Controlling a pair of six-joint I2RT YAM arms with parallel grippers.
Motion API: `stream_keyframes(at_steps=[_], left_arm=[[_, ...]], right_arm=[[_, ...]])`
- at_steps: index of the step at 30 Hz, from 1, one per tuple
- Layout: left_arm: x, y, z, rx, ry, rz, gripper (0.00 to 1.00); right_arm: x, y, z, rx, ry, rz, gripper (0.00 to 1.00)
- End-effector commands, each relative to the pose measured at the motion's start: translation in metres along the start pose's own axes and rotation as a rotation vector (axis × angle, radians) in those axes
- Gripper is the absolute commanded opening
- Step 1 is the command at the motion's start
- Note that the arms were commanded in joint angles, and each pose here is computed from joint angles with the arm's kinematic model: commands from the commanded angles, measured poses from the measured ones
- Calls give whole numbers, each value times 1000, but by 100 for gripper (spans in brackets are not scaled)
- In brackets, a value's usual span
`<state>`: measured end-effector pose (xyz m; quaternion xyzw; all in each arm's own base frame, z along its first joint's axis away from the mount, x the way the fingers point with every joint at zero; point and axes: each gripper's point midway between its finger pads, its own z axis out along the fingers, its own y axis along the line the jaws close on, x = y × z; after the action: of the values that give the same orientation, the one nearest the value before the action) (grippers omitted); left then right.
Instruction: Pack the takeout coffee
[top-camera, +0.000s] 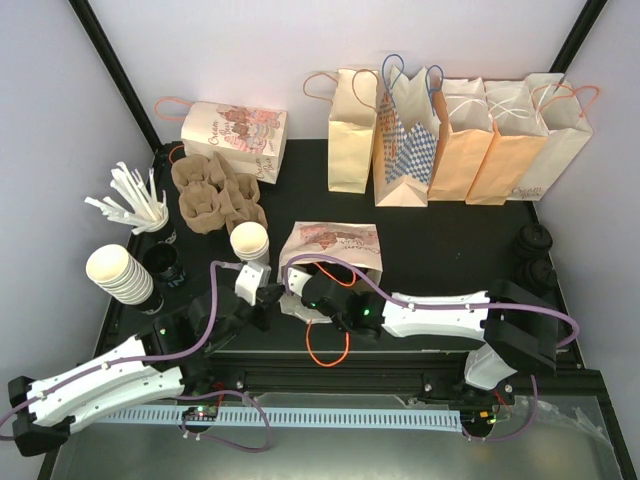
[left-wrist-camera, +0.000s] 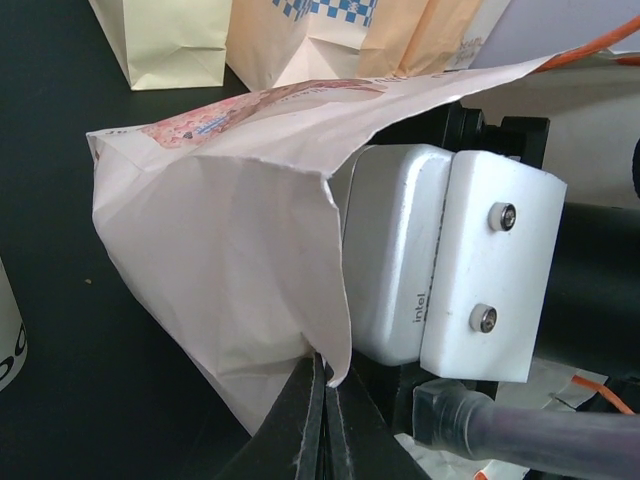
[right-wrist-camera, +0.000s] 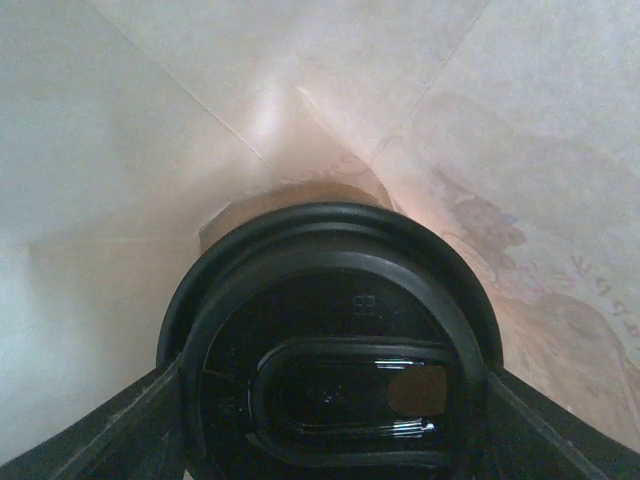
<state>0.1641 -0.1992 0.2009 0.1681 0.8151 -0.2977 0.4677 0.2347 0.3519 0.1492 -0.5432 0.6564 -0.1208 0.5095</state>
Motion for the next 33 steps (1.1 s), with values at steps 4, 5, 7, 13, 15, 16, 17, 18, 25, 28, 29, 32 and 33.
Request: stream_keyframes(at_steps=[4,5,7,13,15,16,17,18,25,28,29,32,33], left_arm=[[1,-6,-1,34,3,-18,2],[1,-6,-1,36,2,-20,2],[-1,-7,-2,40,-3,-22,2],[-4,-7,-4,41,-17,-33,2],[-4,-6,-4,39,-17,-34,2],[-4,-6,-5,40,-18,-35,1],[-4,-6,-5,39,-17,-35,1],[-4,-6,-5,40,-17,-36,2],[-1,-6,-3,42,-10,-38,2],[-1,-7,-3,46,-11,-40,2],[-2,-7,-4,49,-15,-43,2],[-5,-9,-5,55,-25,-48,1],[-6,-9,-5,57,-30,-51,2]], right_arm=[[6,-8,6,39,82,-74,40],[7,-8,8,46,91,-79,40],[7,-7,10,49,88,-79,40],[-9,0,5,-32,8,-17,40],[-13,-2,3,-40,-15,18,40],[-13,-3,4,-47,-19,29,40],[-13,-3,5,-57,-22,39,40],[-13,-2,6,-67,-24,50,40],[-4,-2,14,-79,4,49,38],[-1,-3,18,-55,15,31,38],[-1,-2,19,-48,14,28,38],[3,-2,26,-22,31,4,38],[4,0,28,-17,41,-10,38]])
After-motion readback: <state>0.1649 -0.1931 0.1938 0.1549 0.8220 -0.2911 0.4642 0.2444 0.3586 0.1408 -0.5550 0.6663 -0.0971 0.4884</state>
